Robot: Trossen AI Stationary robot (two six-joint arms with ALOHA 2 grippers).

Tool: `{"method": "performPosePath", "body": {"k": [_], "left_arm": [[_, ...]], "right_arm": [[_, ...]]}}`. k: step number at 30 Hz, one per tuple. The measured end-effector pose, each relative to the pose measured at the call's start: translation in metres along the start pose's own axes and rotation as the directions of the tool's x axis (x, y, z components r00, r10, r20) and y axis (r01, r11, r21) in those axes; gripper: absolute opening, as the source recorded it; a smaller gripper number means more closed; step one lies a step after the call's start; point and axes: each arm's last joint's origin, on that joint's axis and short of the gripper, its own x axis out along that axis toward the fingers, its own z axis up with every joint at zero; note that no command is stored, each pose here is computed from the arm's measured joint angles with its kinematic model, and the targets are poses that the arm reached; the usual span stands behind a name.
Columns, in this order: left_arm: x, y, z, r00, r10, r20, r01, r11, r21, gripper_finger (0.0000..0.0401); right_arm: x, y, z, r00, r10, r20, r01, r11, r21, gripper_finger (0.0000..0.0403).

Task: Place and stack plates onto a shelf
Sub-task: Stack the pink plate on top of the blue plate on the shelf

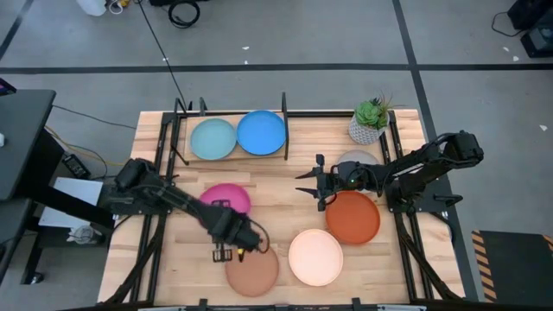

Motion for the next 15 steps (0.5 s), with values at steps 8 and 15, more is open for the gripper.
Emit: {"method": "performPosePath", "body": {"k": [8,15], "left_arm": [[-0.031,0.027,0.013,0.997,0.066,0.047,-0.071,0.992,0.107,0.0016],[-0.045,0.052,0.017,0.961,0.263,0.089,-0.277,0.933,0.231,0.0016]], "right_arm": [[-0.001,0.005,-0.008,0.996,0.016,-0.09,-0.01,0.997,0.07,0.0159],[-0.004,0.021,-0.007,0.992,-0.017,-0.129,0.029,0.995,0.094,0.0159]]}}
